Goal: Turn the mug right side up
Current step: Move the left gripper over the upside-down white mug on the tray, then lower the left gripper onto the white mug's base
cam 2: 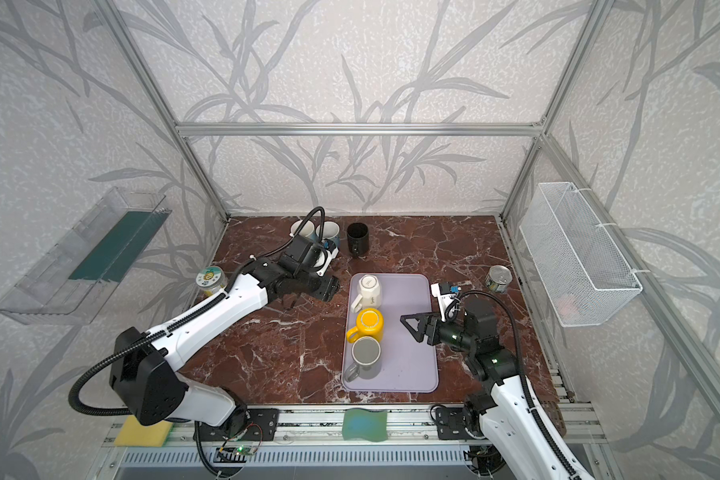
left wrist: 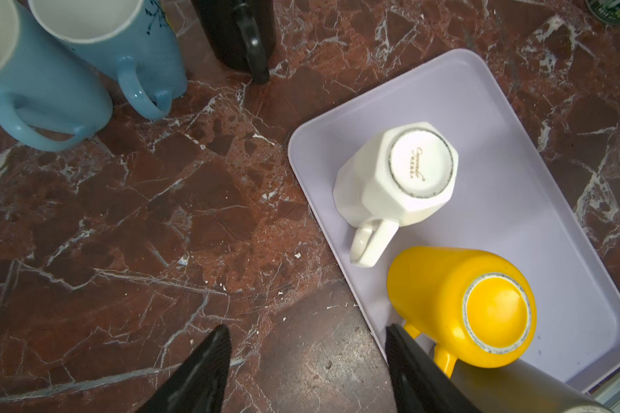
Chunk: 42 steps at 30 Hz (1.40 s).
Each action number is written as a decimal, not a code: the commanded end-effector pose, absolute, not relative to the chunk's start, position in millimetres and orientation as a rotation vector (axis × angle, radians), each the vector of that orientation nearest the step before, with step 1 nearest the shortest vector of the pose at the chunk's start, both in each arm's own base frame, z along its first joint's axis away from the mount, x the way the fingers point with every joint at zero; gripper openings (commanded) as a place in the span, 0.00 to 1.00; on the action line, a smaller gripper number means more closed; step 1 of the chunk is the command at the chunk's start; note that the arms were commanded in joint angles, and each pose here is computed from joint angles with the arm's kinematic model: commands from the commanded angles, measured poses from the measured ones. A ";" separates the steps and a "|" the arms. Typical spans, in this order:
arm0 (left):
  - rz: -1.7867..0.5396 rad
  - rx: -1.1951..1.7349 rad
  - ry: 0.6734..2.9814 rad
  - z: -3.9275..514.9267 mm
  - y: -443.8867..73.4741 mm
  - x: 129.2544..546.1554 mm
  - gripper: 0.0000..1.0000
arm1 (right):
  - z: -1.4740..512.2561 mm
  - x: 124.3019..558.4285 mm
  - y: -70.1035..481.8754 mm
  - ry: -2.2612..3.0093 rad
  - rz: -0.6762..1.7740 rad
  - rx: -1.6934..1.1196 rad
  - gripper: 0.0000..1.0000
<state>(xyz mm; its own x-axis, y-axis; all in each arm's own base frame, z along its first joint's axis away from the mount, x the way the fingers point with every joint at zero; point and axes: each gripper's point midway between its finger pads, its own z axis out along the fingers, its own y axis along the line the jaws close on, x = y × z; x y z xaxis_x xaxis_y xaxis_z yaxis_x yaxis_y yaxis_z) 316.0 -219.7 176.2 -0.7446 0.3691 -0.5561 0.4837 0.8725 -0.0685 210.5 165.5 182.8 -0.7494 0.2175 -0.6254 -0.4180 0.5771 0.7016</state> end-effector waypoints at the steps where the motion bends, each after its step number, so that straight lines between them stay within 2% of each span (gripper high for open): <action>1: -0.298 0.693 2.517 168.4 -227.3 306.1 0.70 | 185.3 214.5 165.0 2.091 1.181 -0.154 0.74; 7: -0.308 0.782 2.553 156.0 -244.0 301.9 0.63 | 183.7 214.6 164.5 2.098 1.177 -0.148 0.75; 30: -0.300 0.926 2.661 111.7 -289.9 314.1 0.58 | 180.2 213.8 163.6 2.110 1.165 -0.151 0.74; 42: -0.244 0.928 2.693 94.9 -295.5 319.0 0.57 | 178.0 212.9 162.6 2.115 1.153 -0.156 0.74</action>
